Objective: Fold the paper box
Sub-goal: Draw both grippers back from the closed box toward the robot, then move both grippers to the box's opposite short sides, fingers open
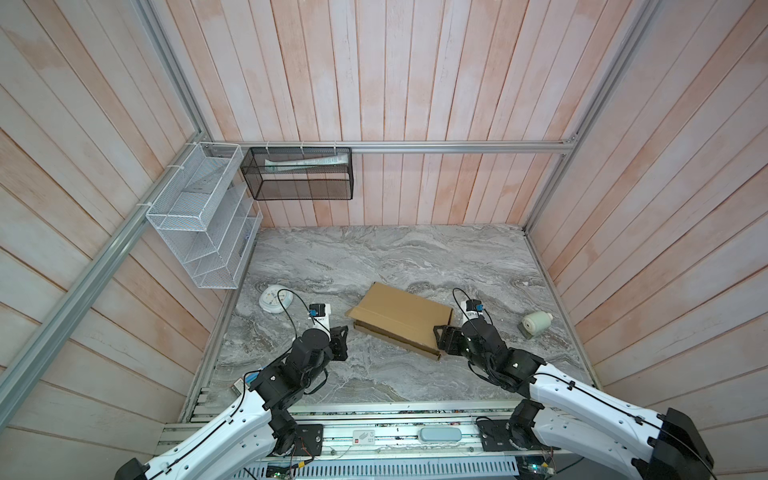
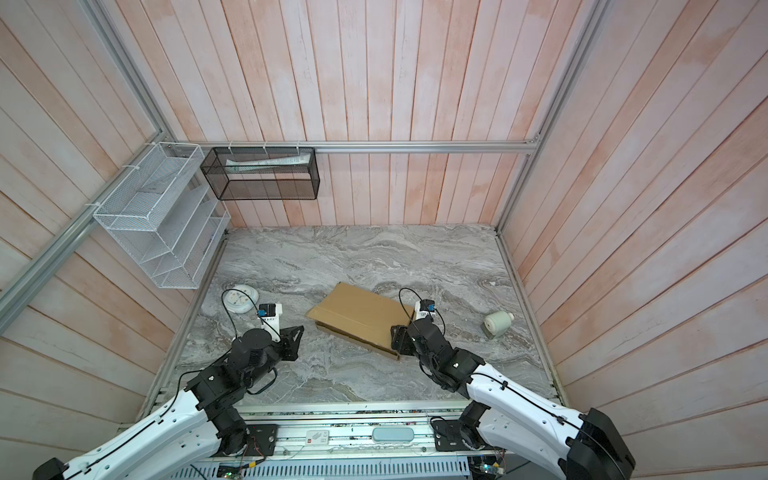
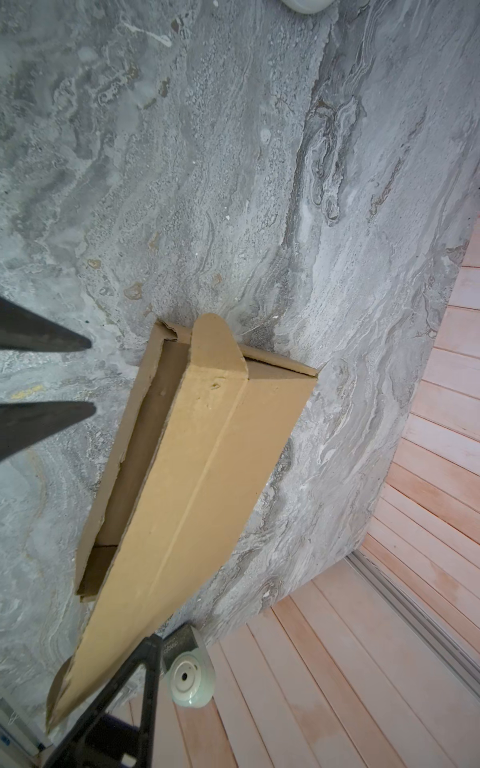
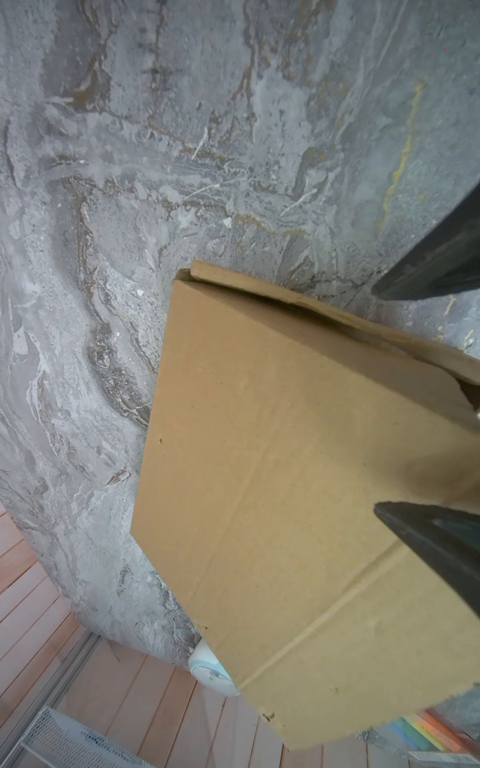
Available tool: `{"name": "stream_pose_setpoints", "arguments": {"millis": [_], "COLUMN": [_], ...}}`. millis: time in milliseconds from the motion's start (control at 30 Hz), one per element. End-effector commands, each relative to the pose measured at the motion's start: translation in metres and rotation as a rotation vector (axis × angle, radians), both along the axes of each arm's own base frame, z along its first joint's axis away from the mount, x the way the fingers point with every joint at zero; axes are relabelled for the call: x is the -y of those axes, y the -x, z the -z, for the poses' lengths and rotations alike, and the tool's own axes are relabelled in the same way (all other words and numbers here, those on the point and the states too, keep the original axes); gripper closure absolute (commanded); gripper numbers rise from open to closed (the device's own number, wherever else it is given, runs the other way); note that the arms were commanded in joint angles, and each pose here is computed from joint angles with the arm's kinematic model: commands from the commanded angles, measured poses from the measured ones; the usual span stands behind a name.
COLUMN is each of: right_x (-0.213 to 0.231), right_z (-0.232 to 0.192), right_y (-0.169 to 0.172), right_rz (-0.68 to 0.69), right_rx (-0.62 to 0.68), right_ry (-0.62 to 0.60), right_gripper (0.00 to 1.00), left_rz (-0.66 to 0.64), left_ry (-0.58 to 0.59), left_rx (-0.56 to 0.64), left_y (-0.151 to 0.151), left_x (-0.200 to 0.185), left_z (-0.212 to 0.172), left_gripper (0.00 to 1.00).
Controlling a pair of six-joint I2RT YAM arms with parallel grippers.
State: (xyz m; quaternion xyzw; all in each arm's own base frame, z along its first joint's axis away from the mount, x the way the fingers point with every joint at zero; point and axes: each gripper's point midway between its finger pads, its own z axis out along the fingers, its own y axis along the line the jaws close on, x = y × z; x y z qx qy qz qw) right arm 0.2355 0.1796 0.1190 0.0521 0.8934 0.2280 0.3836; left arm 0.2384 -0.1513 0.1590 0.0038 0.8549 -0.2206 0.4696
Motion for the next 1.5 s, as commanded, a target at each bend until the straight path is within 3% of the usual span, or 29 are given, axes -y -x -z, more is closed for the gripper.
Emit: {"name": "stream_pose_setpoints", "arguments": {"millis": [0, 367, 867, 1467], "right_x": [0.008, 0.014, 0.006, -0.003], "right_z": [0.009, 0.033, 0.054, 0.074], "right_y": [0.002, 0.004, -0.007, -0.019], "right_rz": [0.039, 0.034, -0.025, -0.119], "right_rx": [-0.017, -0.042, -0.076, -0.135], "right_ry": [-0.013, -0.049, -0.075, 0.007], "right_gripper": [0.23, 0.24, 0.34, 0.62], "left_rz": [0.032, 0.039, 0.021, 0.038], "left_ry": [0.009, 0.012, -0.022, 0.029], "left_rx": [0.042, 0.03, -0.017, -0.091], "left_y": [-0.005, -0.009, -0.017, -0.046], "left_x": [0.004, 0.001, -0.011, -0.023], "left_z": [-0.015, -0.012, 0.001, 0.019], "left_gripper": [0.77, 0.77, 0.76, 0.64]}}
